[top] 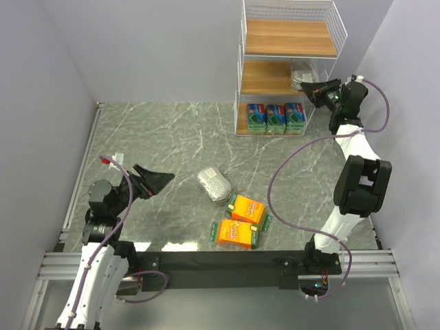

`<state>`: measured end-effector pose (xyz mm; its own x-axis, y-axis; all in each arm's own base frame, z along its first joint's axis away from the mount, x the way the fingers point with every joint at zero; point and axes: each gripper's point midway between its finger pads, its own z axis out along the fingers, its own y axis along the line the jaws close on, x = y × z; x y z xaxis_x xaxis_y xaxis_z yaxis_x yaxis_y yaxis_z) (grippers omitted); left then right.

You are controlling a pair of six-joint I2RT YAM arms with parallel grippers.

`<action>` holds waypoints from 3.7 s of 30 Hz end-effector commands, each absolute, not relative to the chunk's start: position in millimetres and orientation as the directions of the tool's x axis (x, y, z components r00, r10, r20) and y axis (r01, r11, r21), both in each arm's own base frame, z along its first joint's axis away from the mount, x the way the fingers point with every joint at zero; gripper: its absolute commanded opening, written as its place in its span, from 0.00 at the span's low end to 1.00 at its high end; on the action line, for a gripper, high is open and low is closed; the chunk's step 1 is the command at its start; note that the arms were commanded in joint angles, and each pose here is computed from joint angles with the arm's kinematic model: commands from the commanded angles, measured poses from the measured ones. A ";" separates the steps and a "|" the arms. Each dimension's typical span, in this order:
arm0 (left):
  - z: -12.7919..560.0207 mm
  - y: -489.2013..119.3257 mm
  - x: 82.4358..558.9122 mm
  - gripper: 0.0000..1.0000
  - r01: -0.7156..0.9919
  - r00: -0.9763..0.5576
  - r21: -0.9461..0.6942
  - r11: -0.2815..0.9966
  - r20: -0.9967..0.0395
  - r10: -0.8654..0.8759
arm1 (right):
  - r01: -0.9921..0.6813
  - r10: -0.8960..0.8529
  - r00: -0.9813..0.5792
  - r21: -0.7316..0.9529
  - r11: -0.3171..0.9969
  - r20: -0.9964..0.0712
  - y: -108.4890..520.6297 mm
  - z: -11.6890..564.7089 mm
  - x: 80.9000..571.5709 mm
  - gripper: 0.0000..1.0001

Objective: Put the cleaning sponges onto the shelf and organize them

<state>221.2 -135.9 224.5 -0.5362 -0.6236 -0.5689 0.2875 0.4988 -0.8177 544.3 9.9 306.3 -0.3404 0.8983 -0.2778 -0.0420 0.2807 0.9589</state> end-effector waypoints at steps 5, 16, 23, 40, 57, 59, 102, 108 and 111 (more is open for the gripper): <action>236.6 -138.5 218.5 0.99 0.331 -0.522 -0.810 0.483 -0.584 -0.622 | -0.094 0.875 -0.365 0.947 0.307 -0.320 11.8 325.9 539.5 0.08; 239.2 -137.8 217.5 0.99 0.337 -0.513 -0.806 0.487 -0.590 -0.623 | -0.128 0.880 -0.327 0.939 0.320 -0.344 11.8 357.3 520.0 0.65; 241.5 -137.3 216.3 0.99 0.341 -0.508 -0.803 0.489 -0.595 -0.623 | -0.129 0.886 -0.301 0.935 0.330 -0.354 16.4 367.7 476.7 0.68; 237.1 -139.9 222.4 0.99 0.348 -0.517 -0.809 0.474 -0.587 -0.623 | -0.039 0.569 -0.707 0.827 0.561 -0.420 196.0 215.4 306.7 0.68; 230.7 -139.5 223.1 1.00 0.337 -0.520 -0.814 0.473 -0.580 -0.627 | -0.023 0.246 -0.910 0.632 0.774 -0.334 323.4 124.3 243.6 0.61; 229.3 -139.2 222.6 0.99 0.335 -0.520 -0.812 0.478 -0.582 -0.625 | 0.010 0.250 -0.915 0.602 0.798 -0.316 315.9 112.7 240.0 0.62; 220.3 -141.5 224.8 1.00 0.328 -0.539 -0.825 0.460 -0.563 -0.626 | 0.430 0.625 -0.753 0.565 0.704 -0.205 278.4 67.9 247.4 0.70; 221.3 -142.1 225.2 0.99 0.331 -0.541 -0.825 0.459 -0.564 -0.623 | 0.470 0.673 -0.709 0.570 0.674 -0.210 280.5 54.8 260.3 0.66; 223.2 -139.9 223.5 0.99 0.330 -0.530 -0.814 0.478 -0.578 -0.620 | 0.476 0.667 -0.717 0.557 0.680 -0.202 284.7 44.6 262.7 0.62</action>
